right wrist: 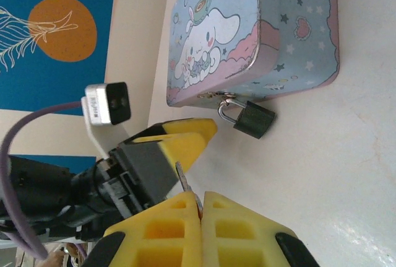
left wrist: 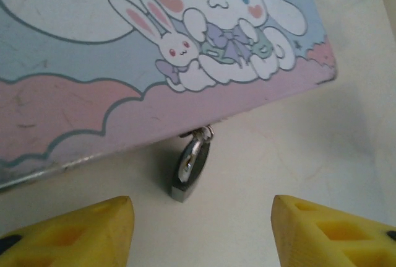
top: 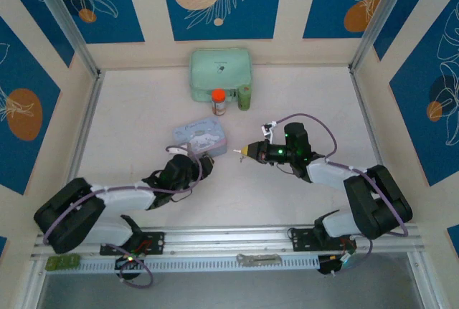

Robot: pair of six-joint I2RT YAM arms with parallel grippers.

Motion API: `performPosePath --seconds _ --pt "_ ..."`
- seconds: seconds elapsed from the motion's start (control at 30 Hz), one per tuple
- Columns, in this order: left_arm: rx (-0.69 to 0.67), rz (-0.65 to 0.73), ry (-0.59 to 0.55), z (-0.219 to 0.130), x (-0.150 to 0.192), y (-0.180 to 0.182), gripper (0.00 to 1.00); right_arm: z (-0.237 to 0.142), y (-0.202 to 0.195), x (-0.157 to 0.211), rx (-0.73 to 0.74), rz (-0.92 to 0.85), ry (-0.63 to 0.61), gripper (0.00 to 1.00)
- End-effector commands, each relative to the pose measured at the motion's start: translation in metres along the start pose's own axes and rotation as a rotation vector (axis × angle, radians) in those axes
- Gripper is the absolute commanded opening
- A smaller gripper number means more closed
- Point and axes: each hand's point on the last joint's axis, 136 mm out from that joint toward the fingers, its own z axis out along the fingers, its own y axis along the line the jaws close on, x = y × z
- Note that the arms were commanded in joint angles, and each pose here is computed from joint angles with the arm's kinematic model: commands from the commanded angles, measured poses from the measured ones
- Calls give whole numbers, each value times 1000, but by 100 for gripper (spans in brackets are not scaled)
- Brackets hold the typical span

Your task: Unlock a padlock with a key

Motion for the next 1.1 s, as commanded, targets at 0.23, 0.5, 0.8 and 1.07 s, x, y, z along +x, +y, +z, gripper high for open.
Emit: performPosePath --seconds 0.23,0.5,0.8,1.07 --pt "23 13 -114 37 -11 -16 54 -6 4 -2 -9 -10 -26 0" --pt "28 -19 -69 55 8 -13 37 -7 1 -2 2 -3 -30 0" --pt "53 -110 -63 55 15 -7 0 -3 -10 2 14 34 -13 0" --pt "211 -316 -75 36 -1 -36 0 11 -27 14 19 116 -12 0"
